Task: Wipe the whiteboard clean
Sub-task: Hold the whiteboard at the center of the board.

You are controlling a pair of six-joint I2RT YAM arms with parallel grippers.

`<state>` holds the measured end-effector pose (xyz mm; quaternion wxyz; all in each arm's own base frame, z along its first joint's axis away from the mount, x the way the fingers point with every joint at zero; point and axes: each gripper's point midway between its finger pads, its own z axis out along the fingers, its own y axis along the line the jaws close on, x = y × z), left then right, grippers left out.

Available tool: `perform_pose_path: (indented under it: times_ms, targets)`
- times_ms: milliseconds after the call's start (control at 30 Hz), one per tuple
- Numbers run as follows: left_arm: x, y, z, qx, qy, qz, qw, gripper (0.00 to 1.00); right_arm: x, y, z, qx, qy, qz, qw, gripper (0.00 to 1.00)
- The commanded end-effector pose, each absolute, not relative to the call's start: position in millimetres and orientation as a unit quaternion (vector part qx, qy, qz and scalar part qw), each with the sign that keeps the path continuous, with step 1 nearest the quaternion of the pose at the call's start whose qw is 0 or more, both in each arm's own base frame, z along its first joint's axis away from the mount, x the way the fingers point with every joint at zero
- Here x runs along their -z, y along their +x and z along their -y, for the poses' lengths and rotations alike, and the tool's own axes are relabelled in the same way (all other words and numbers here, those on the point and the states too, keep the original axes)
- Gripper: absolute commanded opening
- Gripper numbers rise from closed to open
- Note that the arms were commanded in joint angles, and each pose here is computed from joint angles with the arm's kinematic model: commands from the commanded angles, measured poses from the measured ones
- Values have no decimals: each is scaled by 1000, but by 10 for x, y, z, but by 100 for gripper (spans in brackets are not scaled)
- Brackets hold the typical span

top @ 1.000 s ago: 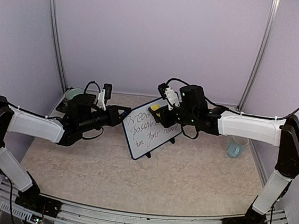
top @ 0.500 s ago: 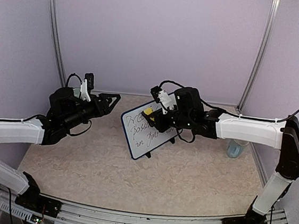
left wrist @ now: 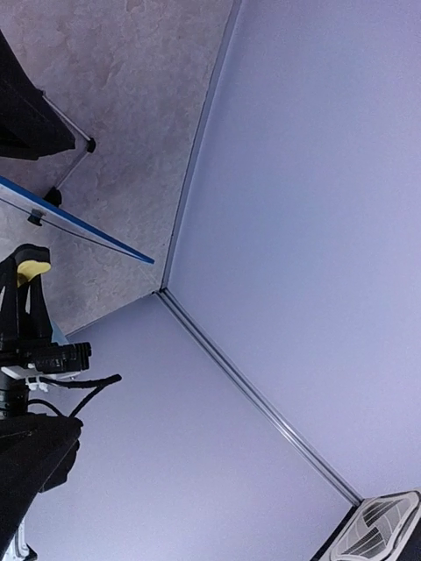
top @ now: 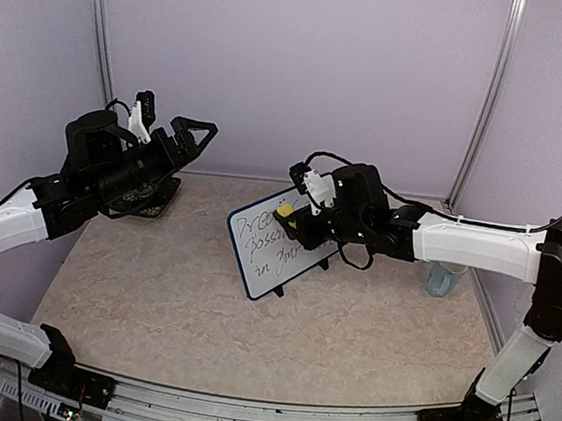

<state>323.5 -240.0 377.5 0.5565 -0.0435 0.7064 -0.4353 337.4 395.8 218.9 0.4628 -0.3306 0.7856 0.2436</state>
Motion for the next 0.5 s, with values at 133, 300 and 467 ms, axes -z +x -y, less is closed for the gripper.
perform_pose_path:
  times_ms: [133,300,467]
  targets:
    - [-4075,3205,2296,413,-96,-722,547,99,-2481,3343,-3846,-235,-315,-790,471,19]
    - [-4242,3209,2374,433,-85,-714,544,99,-2532,3363,-3813,-226,-310,-792,474,19]
    - [-4388,3156,2405,448,-74,-706,544,99,-2560,3365,-3808,-226,-308,-791,478,19]
